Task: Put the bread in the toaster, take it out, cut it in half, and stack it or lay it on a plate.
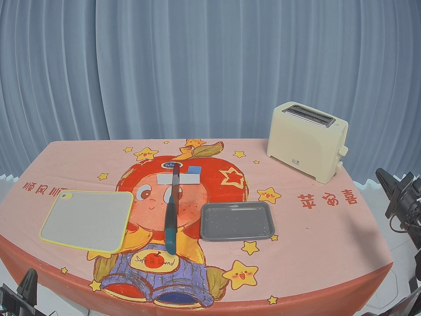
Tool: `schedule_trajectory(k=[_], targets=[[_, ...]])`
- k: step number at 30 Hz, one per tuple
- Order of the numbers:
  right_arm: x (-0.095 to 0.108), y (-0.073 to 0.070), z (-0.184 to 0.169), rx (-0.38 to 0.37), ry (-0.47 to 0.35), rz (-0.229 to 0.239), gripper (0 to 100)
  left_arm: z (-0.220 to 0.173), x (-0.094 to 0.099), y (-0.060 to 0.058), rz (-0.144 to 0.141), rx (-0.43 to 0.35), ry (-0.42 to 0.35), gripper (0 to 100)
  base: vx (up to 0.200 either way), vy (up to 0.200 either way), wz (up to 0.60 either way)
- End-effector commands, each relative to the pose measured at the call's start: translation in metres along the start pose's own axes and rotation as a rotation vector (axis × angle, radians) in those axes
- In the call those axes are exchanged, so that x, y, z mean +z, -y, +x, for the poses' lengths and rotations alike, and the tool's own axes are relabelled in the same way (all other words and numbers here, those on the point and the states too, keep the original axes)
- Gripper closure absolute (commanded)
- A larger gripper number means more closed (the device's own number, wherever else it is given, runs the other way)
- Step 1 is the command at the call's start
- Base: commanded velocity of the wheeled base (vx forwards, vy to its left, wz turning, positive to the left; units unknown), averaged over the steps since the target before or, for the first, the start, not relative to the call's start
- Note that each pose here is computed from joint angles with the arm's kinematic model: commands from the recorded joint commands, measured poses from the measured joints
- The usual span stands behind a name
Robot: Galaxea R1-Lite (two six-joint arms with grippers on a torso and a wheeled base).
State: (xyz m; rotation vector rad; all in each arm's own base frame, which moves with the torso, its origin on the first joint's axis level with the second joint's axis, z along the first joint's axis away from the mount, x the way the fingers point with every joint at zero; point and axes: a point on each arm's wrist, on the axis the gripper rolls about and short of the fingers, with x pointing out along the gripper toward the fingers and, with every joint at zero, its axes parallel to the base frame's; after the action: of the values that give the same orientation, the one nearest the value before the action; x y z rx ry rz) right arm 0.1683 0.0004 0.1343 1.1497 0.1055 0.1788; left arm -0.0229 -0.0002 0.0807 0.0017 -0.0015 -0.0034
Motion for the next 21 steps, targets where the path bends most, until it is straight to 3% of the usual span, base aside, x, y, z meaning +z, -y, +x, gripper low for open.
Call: schedule_trajectory(k=[1,21], targets=[[-0.0019,0.0031,-0.0025,-0.016,-0.007,0.004,100,0.0001,-0.0053,0.0000,0.000,0.000,-0.001,100,0.000,0.000,0.00],[-0.0014,-0.0009,-0.0029,0.018,0.001,0.009,100,0.0001,-0.0053,0.0000,0.000,0.000,-0.001,100,0.000,0.000,0.00]])
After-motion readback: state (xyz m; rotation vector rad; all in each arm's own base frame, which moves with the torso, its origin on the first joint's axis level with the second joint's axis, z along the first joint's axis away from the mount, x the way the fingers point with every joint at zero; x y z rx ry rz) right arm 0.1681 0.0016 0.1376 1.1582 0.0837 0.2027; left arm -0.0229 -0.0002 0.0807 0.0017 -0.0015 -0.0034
